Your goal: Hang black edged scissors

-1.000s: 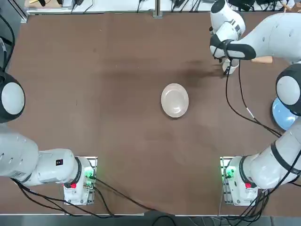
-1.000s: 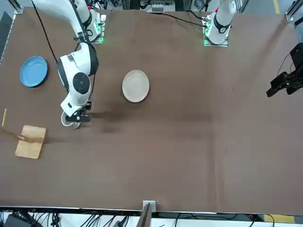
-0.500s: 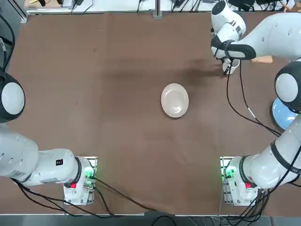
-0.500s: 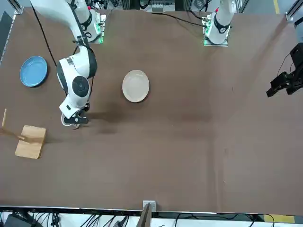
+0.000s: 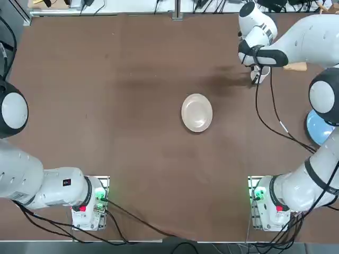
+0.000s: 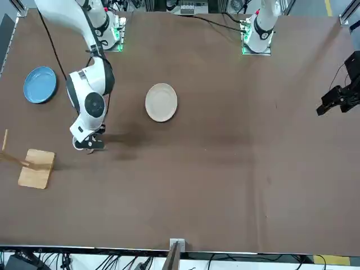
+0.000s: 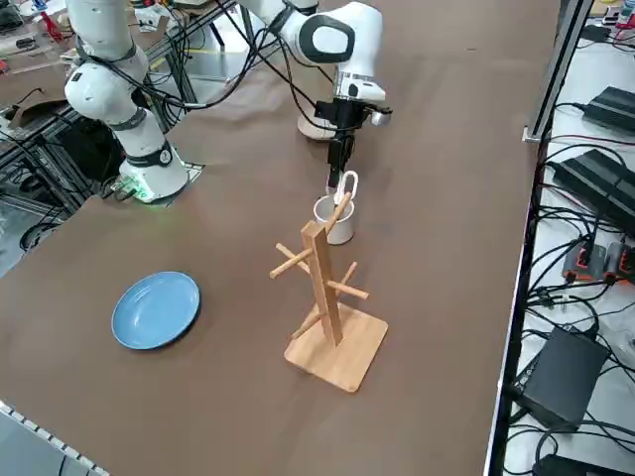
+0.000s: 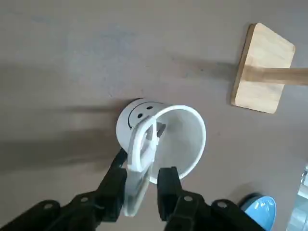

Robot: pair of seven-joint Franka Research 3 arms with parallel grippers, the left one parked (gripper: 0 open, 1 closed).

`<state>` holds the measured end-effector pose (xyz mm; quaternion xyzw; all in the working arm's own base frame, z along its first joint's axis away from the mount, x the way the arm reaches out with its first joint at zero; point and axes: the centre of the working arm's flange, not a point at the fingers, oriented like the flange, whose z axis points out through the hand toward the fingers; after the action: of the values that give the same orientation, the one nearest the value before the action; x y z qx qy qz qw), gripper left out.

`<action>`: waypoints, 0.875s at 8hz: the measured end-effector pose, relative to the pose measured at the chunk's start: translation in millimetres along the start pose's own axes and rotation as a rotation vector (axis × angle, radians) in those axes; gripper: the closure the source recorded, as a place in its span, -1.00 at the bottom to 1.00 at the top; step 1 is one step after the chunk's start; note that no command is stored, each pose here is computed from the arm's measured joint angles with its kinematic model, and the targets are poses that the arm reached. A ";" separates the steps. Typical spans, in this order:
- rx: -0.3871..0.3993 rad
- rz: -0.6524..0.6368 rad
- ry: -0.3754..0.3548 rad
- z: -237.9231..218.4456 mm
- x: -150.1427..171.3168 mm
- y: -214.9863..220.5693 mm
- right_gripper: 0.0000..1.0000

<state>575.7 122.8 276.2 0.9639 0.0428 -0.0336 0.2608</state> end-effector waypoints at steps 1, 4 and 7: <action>0.000 0.008 0.000 0.3 0.2 0.3 0.22; 0.001 0.024 0.003 -0.8 0.8 0.3 0.59; 0.004 0.036 0.016 -7.4 5.2 2.6 0.76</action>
<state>581.4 124.7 283.4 0.9653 0.0274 -0.0212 0.2589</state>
